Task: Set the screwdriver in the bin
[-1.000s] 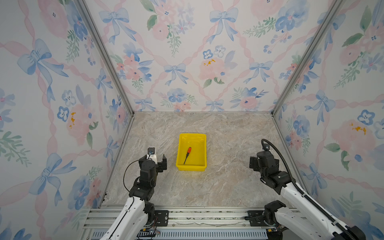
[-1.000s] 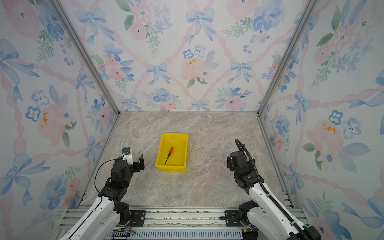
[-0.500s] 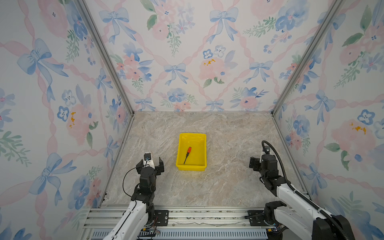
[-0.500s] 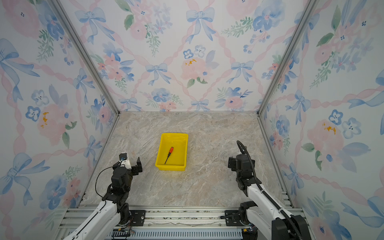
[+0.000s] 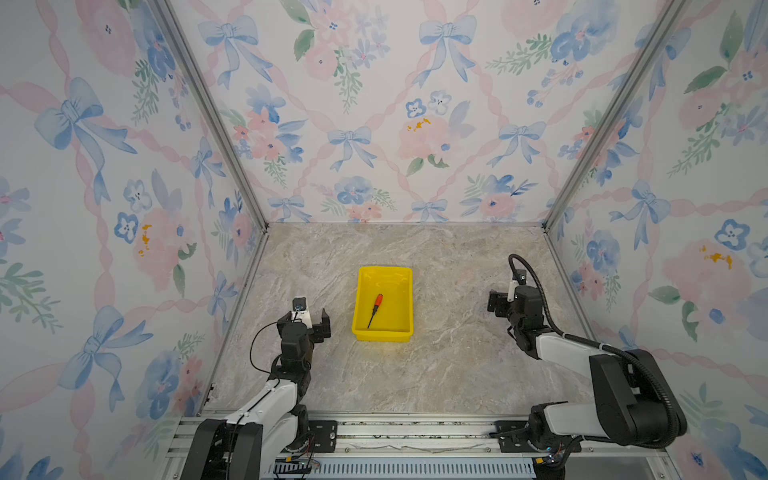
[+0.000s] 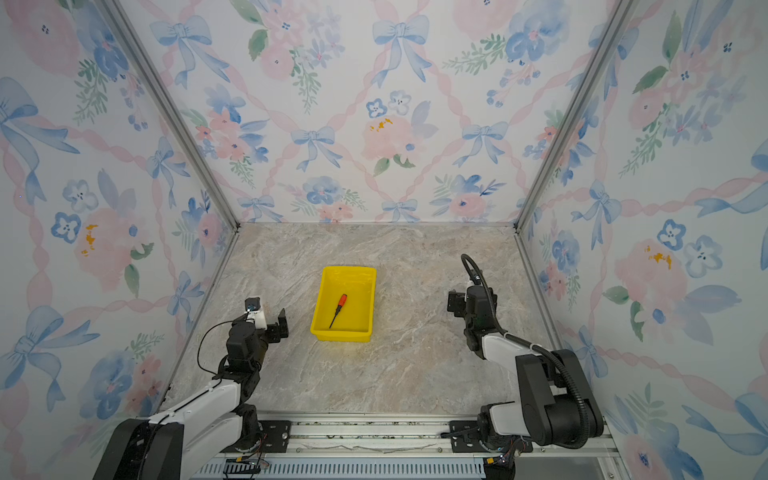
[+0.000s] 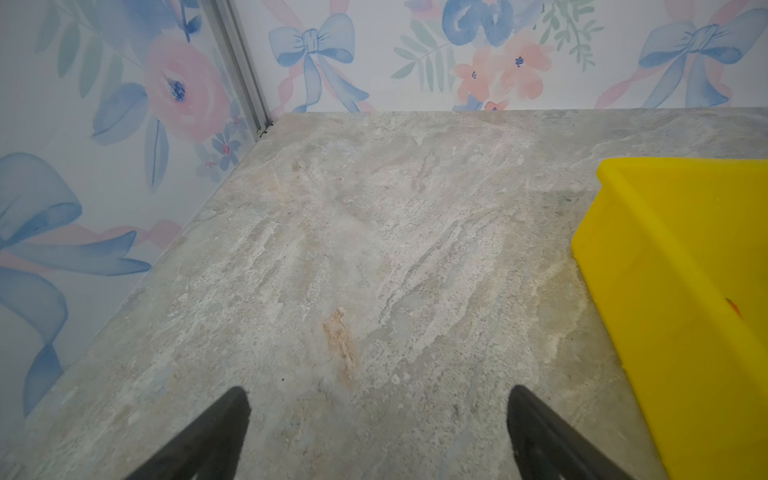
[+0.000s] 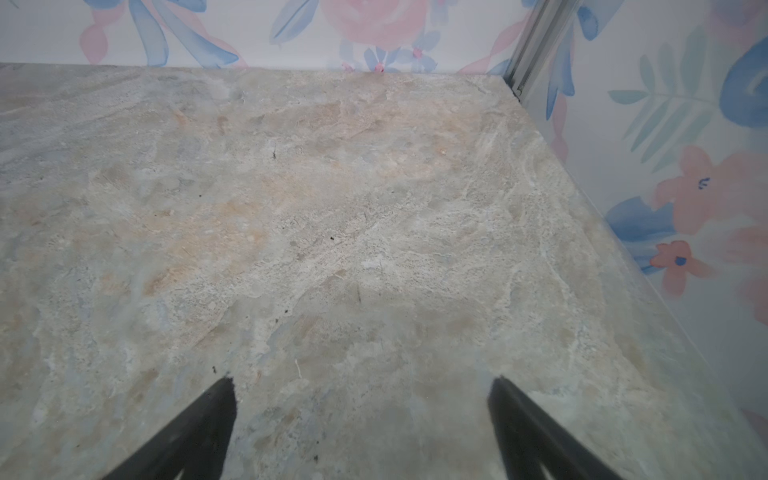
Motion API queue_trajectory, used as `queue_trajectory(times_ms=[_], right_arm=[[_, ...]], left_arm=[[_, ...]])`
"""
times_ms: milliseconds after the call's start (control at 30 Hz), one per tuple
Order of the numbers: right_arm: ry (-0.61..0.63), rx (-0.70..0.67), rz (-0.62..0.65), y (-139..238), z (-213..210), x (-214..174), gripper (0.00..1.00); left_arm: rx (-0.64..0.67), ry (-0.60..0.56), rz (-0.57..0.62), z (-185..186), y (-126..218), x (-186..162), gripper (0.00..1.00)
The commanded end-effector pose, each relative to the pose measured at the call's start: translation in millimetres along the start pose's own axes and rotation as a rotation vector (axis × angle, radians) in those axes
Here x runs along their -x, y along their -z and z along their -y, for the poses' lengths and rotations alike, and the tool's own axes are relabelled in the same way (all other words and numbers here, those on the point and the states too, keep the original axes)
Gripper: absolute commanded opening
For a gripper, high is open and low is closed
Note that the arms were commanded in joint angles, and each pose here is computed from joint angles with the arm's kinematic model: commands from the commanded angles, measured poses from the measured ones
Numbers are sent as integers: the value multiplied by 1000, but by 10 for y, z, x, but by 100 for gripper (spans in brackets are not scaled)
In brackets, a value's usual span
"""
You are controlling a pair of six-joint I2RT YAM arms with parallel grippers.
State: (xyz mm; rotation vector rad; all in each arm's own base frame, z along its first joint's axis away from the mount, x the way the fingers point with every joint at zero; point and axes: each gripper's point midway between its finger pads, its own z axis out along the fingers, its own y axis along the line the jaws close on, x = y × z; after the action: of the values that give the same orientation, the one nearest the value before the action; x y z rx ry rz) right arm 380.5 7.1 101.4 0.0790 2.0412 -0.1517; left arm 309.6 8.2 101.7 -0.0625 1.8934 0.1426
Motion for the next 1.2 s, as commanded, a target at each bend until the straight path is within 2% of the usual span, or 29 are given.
queue_trajectory(times_ms=[0, 133, 267, 600, 867, 1167], right_arm=[[-4, -4, 71, -57, 91, 193, 97], [-67, 75, 134, -181, 156, 114, 97], [-23, 116, 119, -213, 27, 54, 97], [-20, 95, 127, -210, 46, 51, 97], [-17, 74, 140, -199, 54, 51, 97], [-16, 73, 140, -199, 55, 51, 97]], left_arm=[[-56, -2, 78, 91, -62, 256, 97], [-54, 3, 87, 87, -134, 288, 98], [-63, 7, 84, 93, -248, 320, 97], [-78, -3, 114, 144, -487, 431, 97], [-84, -23, 109, 183, -615, 255, 97], [-62, 2, 115, 109, -625, 253, 98]])
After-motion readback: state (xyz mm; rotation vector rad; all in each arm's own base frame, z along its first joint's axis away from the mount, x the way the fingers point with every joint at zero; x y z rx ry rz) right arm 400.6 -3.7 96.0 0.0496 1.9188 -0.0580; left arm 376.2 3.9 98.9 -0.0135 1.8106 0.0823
